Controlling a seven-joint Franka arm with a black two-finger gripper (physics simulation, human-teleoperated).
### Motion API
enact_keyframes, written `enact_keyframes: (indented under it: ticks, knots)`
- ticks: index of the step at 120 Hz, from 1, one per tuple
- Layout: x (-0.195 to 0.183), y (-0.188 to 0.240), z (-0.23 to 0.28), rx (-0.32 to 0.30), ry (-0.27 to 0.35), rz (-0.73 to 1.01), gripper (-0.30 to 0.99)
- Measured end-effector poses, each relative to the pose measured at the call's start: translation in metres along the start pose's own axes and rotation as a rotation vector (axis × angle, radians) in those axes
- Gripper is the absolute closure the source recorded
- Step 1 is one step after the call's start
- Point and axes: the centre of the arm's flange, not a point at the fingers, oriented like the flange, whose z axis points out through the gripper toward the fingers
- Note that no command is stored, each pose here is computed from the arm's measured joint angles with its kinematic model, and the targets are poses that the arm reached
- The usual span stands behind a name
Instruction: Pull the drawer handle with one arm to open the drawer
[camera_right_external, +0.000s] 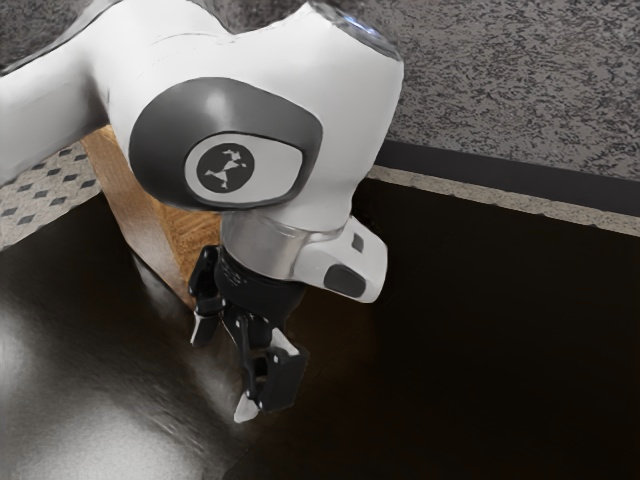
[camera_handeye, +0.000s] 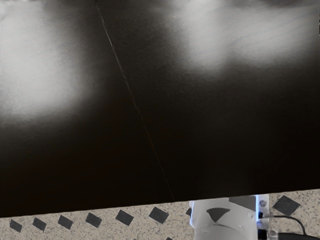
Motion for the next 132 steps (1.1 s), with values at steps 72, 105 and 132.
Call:
enact_keyframes:
  ticks: [72,105,132]
  knots:
    - [0.149,-0.068,-0.055,0.200,0.540,-0.129,0.00]
    - [0.120,-0.109,-0.032,0.237,0.450,0.010,0.00]
    - [0.135,-0.124,-0.020,0.257,0.419,0.075,0.00]
